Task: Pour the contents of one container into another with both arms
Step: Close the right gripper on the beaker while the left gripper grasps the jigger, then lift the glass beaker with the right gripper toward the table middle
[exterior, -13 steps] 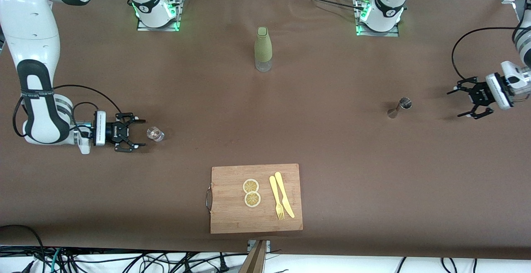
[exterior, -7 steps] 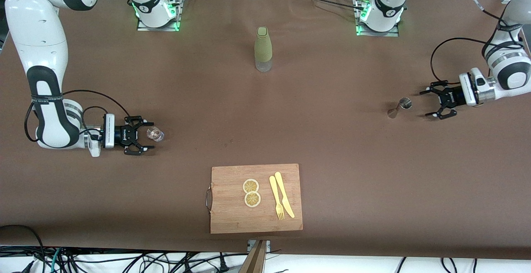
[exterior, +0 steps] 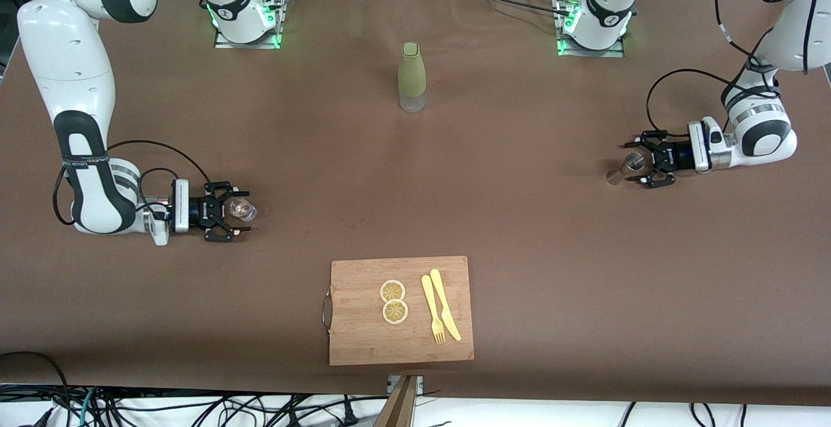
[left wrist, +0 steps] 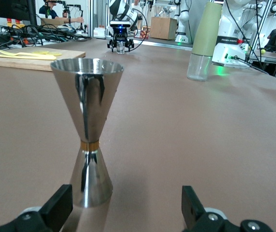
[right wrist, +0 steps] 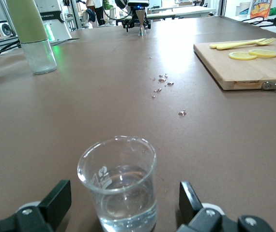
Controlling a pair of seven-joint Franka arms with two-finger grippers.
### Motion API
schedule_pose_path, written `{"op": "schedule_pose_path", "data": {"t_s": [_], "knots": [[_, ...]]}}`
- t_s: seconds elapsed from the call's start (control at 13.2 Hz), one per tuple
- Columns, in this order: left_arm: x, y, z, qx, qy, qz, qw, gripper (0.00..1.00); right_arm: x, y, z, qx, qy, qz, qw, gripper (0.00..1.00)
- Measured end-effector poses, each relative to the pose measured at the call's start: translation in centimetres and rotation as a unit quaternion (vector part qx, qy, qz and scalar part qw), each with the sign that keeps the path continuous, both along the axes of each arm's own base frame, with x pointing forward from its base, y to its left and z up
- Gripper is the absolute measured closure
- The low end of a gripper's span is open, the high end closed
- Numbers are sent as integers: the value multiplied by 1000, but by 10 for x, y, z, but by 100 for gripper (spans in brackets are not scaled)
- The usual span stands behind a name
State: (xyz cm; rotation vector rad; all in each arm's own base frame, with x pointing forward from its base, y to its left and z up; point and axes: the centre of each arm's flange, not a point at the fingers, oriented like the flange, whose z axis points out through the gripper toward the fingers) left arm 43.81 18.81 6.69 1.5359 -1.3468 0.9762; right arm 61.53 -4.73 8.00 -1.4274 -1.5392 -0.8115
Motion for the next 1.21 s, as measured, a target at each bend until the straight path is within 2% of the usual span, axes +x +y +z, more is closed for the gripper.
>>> {"op": "schedule_pose_path", "data": {"t_s": [0.23, 0.38, 0.45, 0.61, 0.68, 0.76, 0.91, 0.98, 1.21], "knots": [[13, -3, 7, -12, -19, -8, 1000, 1, -1, 1, -4, 3, 2, -3, 1000, 5], [24, 1, 14, -10, -37, -13, 999, 1, -1, 3, -4, 7, 3, -5, 1000, 21], [29, 3, 17, -8, -46, -16, 999, 1, -1, 5, -5, 10, 4, -3, 1000, 22], [34, 5, 21, -6, -54, -18, 998, 2, -1, 11, -8, 16, 5, -4, 1000, 42], [36, 3, 22, -11, -59, -20, 998, 4, 0, 11, -8, 18, 5, -5, 1000, 42], [39, -3, 22, -17, -65, -20, 998, 4, -1, 12, -9, 19, 6, -5, 1000, 53], [45, -15, 23, -24, -72, -24, 997, 27, -3, 15, -14, 21, 11, -3, 1000, 73], [46, -20, 23, -26, -73, -29, 997, 30, -3, 16, -14, 24, 14, -2, 1000, 81], [46, -22, 22, -26, -71, -31, 997, 29, -7, 27, -15, 38, 39, 2, 999, 84]]}}
